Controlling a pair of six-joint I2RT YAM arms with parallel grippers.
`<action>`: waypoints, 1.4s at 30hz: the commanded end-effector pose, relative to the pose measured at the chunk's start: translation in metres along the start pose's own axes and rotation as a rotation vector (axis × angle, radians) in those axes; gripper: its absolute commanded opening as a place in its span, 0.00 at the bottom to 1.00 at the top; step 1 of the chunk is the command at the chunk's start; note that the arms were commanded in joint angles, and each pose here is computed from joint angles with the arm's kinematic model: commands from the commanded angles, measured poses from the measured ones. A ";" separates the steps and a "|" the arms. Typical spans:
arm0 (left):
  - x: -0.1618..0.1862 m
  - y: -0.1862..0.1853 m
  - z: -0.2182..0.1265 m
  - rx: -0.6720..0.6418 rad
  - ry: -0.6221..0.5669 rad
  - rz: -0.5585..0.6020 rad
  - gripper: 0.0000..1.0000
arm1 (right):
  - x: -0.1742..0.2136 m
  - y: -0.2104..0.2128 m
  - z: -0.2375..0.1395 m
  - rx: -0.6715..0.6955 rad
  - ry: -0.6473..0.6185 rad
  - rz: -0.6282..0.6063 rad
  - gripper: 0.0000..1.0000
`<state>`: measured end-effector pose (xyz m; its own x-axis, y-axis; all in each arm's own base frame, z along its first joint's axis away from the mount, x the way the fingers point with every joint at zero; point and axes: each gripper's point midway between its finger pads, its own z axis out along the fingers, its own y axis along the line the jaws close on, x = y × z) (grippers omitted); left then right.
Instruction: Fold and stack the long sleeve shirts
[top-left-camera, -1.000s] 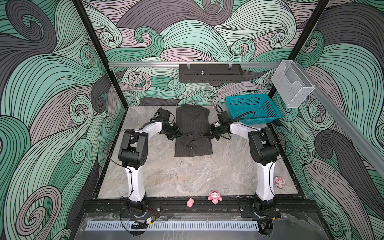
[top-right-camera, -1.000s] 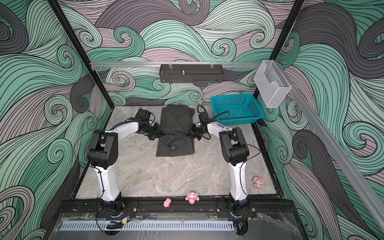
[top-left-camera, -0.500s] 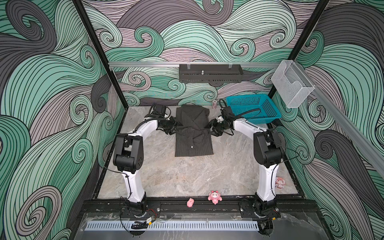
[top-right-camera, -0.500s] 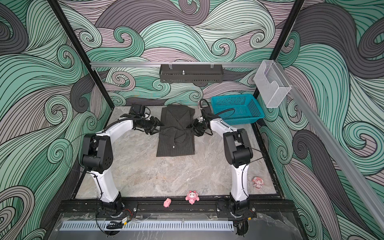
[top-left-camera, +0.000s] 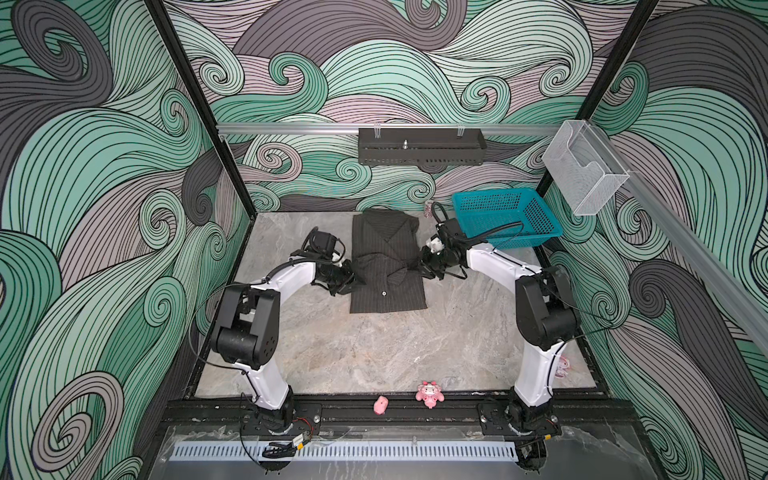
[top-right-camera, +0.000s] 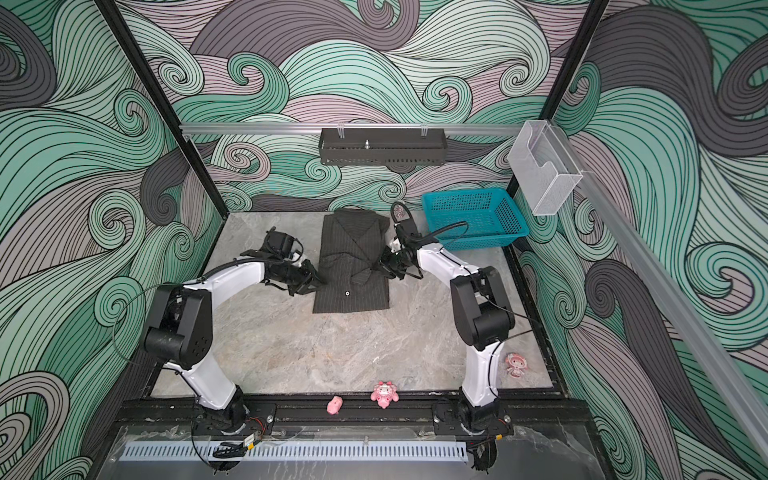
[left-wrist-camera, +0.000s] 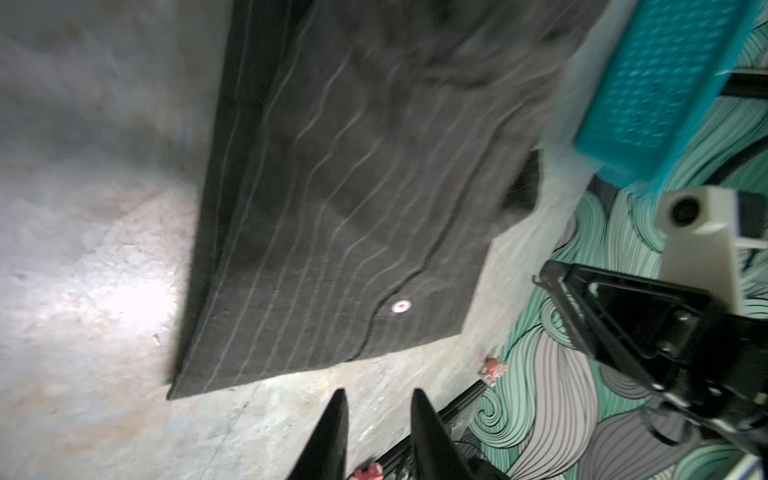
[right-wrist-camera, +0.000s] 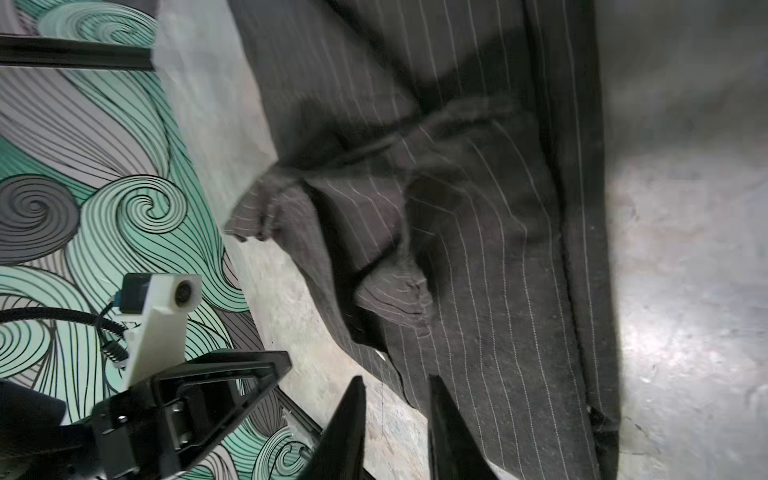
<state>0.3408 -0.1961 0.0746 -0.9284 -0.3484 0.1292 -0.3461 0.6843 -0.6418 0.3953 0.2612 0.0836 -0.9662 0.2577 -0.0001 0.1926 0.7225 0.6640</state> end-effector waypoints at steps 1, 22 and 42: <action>0.009 -0.004 0.018 0.032 0.046 0.021 0.19 | 0.006 -0.009 0.014 0.023 0.023 0.006 0.15; 0.005 0.017 0.048 -0.057 0.101 0.007 0.08 | -0.065 0.048 0.052 -0.144 -0.043 0.047 0.05; 0.004 -0.046 0.015 0.064 0.057 0.109 0.24 | -0.094 0.043 0.009 -0.100 -0.140 -0.028 0.15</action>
<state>0.3456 -0.2209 0.0524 -0.9469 -0.2778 0.1620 -0.3155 0.7043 -0.6359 0.4988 0.2945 0.0822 -0.9378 0.3439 -0.0474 0.1909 0.6249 0.7570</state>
